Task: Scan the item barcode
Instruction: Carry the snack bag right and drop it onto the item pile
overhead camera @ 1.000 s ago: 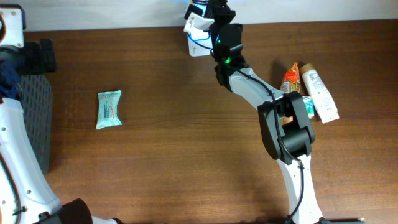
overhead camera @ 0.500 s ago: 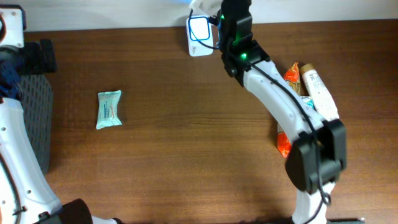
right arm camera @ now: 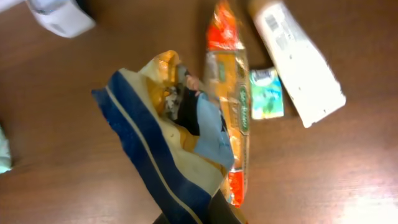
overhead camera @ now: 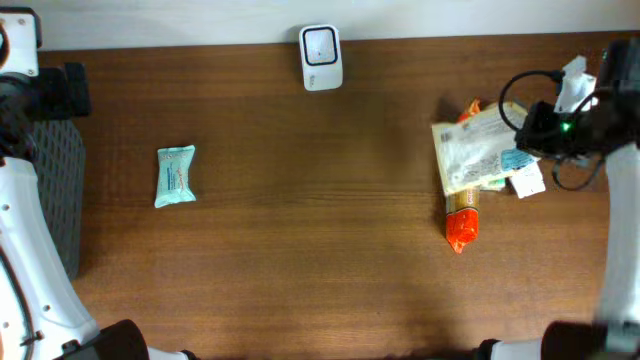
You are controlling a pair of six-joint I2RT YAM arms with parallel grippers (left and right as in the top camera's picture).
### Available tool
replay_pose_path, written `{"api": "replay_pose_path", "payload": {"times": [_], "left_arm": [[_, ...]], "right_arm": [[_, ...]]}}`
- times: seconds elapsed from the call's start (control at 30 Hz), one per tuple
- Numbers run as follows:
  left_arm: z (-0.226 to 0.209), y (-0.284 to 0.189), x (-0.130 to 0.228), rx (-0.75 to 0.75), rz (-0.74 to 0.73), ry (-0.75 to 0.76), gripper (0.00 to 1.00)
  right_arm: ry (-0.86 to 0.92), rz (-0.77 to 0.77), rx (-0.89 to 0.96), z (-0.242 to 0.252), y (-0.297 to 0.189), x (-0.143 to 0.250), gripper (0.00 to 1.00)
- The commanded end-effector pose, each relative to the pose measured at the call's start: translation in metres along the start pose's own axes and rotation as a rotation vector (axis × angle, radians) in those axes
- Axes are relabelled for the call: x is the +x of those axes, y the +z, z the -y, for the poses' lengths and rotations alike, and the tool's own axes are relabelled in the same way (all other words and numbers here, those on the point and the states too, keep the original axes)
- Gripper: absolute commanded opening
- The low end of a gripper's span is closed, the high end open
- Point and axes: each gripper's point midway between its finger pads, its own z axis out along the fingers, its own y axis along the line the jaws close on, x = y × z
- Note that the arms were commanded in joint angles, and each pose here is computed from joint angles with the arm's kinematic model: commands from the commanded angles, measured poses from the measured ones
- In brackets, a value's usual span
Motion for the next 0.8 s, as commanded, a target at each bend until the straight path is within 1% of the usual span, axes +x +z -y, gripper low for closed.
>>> {"api": "replay_pose_path", "payload": {"times": [0.0,0.03,0.07,0.1,0.13,0.17,0.2,0.23,0.3,0.37,0.43,0.47,0.5,0.6,0.77], "left_arm": [[-0.001,-0.008,-0.005,-0.004,0.022,0.011,0.99],[-0.001,-0.008,-0.005,-0.004,0.022,0.011,0.99],[-0.001,-0.008,-0.005,-0.004,0.022,0.012,0.99],[-0.001,-0.008,-0.005,-0.004,0.022,0.012,0.99],[-0.001,-0.008,-0.005,-0.004,0.022,0.011,0.99],[-0.001,-0.008,-0.005,-0.004,0.022,0.012,0.99],[-0.001,-0.008,-0.005,-0.004,0.022,0.012,0.99],[-0.001,-0.008,-0.005,-0.004,0.022,0.011,0.99],[-0.001,-0.008,-0.005,-0.004,0.022,0.012,0.99],[-0.001,-0.008,-0.005,-0.004,0.022,0.011,0.99],[-0.001,-0.008,-0.005,-0.004,0.021,0.011,0.99],[-0.001,-0.008,-0.005,-0.004,0.022,0.011,1.00],[-0.001,-0.008,-0.005,-0.004,0.022,0.011,0.99],[-0.001,-0.008,-0.005,-0.004,0.022,0.011,0.99],[-0.001,-0.008,-0.005,-0.004,0.022,0.011,0.99]], "right_arm": [[0.115,-0.126,-0.072,0.049,0.063,-0.006,0.04],[0.156,-0.145,-0.063,0.066,0.074,-0.006,0.04],[0.221,-0.165,-0.047,0.093,0.085,-0.005,0.04],[0.265,-0.157,-0.033,0.114,0.087,-0.006,0.04],[0.300,-0.139,-0.022,0.132,0.087,-0.008,0.17],[0.310,-0.132,0.004,0.141,0.085,-0.008,0.31],[0.313,-0.134,0.066,0.155,0.084,-0.005,0.63],[0.309,-0.133,0.099,0.161,0.083,-0.005,0.99],[0.300,-0.119,0.085,0.153,0.074,-0.013,0.99],[0.258,-0.106,0.033,0.121,0.051,-0.029,0.99],[0.166,-0.125,-0.002,0.071,0.042,-0.036,0.99],[0.105,-0.153,-0.022,0.043,0.050,-0.032,0.99],[0.090,-0.189,-0.023,0.022,0.060,-0.025,0.99],[0.076,-0.193,-0.006,0.002,0.071,-0.022,0.99],[0.071,-0.190,-0.007,0.000,0.072,-0.023,0.99]]}}
